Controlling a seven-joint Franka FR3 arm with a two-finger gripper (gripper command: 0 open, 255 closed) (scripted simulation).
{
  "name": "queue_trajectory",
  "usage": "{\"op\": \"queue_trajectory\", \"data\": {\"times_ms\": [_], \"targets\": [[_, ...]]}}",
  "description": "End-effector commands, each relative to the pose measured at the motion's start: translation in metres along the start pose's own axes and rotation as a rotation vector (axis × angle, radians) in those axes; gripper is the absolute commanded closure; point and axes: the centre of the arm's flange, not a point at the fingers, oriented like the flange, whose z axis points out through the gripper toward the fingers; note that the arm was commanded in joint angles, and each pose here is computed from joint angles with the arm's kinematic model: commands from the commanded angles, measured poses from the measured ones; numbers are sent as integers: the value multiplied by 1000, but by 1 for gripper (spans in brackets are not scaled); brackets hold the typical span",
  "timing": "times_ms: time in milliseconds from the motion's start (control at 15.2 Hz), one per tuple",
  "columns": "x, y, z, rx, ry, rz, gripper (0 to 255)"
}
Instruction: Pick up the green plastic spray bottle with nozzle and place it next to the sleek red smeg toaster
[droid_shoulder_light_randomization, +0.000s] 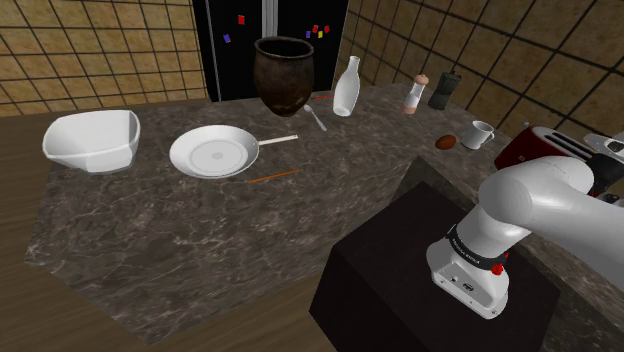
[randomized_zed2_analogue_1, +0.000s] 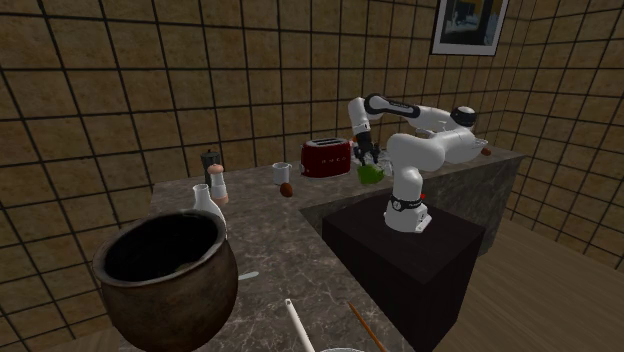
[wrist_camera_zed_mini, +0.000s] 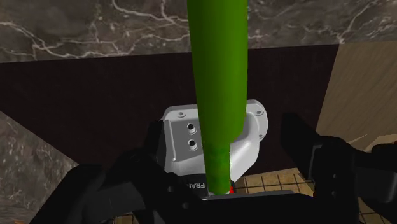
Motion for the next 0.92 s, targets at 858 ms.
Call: {"op": "queue_trajectory", "data": {"times_ms": [858], "targets": [[0, 0, -50, 0, 0, 0, 0]]}}
